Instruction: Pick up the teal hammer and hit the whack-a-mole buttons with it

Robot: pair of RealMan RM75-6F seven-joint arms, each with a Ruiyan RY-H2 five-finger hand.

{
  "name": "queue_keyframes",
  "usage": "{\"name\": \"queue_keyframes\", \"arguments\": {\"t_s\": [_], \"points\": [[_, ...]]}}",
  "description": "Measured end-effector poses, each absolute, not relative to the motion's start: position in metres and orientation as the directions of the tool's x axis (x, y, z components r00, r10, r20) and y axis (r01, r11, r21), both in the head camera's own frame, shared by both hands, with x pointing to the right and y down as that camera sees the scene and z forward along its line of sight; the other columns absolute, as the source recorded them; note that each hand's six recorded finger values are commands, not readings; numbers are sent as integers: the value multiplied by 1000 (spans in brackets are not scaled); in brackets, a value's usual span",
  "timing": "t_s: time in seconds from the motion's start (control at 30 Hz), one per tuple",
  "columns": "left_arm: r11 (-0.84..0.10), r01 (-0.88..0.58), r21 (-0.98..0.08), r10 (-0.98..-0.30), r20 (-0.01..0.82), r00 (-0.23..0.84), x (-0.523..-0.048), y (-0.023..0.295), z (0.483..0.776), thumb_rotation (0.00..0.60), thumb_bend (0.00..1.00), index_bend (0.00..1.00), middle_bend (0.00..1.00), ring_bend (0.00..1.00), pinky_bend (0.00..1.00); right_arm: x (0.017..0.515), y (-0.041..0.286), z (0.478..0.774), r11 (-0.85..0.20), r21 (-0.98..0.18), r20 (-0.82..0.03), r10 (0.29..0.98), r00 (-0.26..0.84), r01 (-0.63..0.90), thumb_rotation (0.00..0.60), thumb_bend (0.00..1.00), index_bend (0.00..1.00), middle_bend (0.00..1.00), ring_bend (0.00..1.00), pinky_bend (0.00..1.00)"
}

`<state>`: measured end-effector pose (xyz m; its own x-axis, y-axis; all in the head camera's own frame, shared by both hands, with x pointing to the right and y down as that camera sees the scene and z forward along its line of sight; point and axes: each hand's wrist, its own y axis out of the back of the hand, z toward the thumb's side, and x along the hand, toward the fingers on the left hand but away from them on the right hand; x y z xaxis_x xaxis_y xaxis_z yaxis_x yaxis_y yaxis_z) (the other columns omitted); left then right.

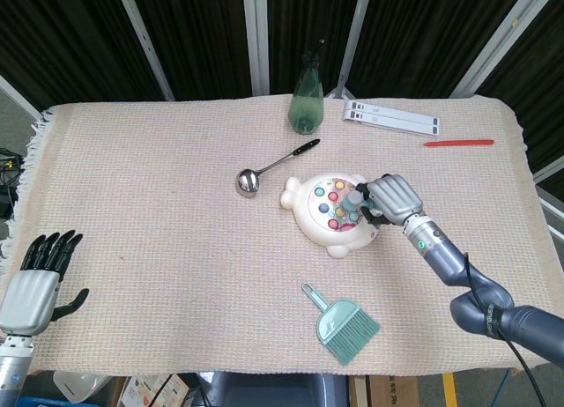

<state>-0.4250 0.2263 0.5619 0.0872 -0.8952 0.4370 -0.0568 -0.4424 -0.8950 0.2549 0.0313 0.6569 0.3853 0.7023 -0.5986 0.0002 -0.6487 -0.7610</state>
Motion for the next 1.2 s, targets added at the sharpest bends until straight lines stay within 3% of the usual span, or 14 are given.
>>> {"name": "queue_keyframes", "arguments": {"t_s": [0.8, 1.2], "points": [[-462, -59, -885, -886, 457, 77, -429, 228, 569, 600, 261, 0, 14, 0, 0, 237, 34, 684, -690, -714, -679, 643, 355, -115, 600, 874, 1000, 837, 669, 355], [-451, -68, -890, -891, 446, 81, -430, 228, 568, 600, 261, 0, 14, 0, 0, 246, 28, 652, -649, -758, -628, 694, 353, -73, 600, 875, 1000, 837, 670, 355]]}}
